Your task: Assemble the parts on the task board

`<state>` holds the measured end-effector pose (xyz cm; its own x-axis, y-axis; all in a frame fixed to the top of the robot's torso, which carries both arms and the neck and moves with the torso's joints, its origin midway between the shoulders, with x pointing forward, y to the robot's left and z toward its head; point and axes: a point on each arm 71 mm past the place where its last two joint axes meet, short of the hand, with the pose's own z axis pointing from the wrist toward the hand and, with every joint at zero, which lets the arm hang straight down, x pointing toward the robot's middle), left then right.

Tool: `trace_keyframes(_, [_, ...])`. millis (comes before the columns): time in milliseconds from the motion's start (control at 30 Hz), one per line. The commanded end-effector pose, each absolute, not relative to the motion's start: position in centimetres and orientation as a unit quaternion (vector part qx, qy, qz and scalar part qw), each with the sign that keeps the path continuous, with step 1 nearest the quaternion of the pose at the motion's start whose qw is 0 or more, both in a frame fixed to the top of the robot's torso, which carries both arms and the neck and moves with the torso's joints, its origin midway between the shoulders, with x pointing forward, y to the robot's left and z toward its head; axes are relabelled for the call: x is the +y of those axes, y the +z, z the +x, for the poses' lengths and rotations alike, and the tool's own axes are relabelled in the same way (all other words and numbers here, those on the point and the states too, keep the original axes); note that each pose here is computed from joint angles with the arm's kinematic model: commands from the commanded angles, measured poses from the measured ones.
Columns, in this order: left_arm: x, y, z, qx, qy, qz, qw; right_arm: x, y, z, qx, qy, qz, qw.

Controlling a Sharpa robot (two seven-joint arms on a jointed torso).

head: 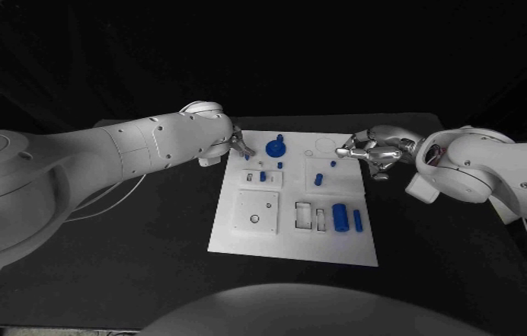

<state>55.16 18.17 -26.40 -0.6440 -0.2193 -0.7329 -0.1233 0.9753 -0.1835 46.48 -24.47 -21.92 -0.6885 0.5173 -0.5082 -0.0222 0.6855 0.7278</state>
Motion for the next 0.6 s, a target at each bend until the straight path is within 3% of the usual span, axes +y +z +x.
trace_keyframes(33, [18.0,-26.45,55.07,0.906,-0.06,-0.095,0.409,-24.41,-21.99,46.36,0.844,0.37,0.143,0.36])
trace_keyframes(600, [17.87,-26.36,55.05,0.904,-0.065,-0.098,0.411,-24.45,-22.04,46.36,0.846,0.368,0.143,0.359])
